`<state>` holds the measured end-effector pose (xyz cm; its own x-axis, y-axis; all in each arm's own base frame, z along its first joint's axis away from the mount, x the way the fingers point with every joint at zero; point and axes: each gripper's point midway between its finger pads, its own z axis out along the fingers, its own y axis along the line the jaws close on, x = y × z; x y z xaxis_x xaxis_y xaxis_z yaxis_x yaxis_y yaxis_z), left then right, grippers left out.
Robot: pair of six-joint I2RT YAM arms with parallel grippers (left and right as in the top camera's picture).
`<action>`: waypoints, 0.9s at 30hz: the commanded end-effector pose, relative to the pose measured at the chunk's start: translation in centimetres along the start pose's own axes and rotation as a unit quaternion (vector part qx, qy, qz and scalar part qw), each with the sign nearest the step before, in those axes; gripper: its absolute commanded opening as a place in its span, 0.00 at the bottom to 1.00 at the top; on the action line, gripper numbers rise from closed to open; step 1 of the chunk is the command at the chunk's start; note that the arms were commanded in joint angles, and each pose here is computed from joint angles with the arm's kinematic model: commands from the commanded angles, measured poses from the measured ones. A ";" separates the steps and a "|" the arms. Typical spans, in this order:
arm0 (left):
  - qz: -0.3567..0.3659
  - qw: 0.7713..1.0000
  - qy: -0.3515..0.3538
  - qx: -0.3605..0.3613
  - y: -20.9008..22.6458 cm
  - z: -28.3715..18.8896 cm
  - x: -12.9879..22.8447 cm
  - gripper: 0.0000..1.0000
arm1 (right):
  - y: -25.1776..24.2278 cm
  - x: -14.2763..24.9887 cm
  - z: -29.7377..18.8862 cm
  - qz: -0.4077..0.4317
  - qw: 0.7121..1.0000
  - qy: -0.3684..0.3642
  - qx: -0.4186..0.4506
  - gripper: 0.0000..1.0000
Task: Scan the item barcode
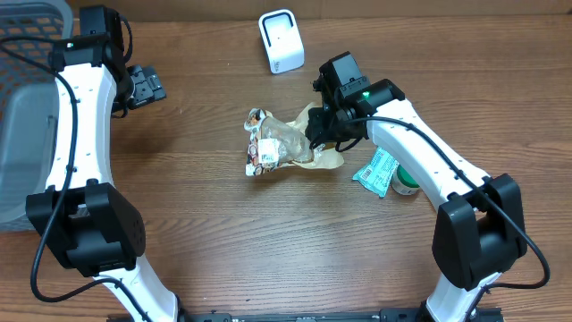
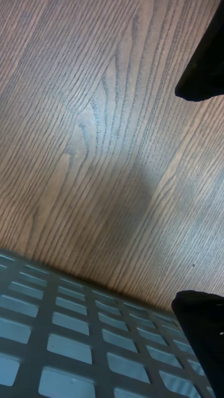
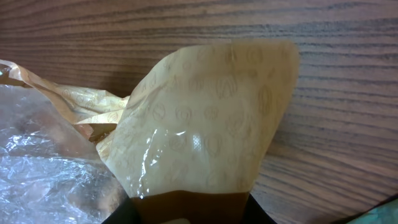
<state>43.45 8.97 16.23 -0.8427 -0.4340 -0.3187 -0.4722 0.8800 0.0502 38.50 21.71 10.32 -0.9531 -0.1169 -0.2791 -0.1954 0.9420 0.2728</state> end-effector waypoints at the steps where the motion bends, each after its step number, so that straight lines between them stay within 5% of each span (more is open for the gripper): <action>1: -0.001 1.000 -0.012 0.004 -0.2 -0.9 -0.3 1.00 | 0.6 -1.3 -2.1 -0.006 1.000 -0.030 -0.004 0.20; 27: -0.001 1.000 -0.012 0.004 -0.2 -0.9 -0.3 1.00 | 0.4 -0.9 -2.1 -0.005 1.000 -0.022 -0.002 0.19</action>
<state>43.45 8.97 16.23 -0.8425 -0.4343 -0.3187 -0.4725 0.8799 0.0501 37.97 21.39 10.08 -0.9597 -0.1190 -0.2547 -0.1874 0.9462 0.2639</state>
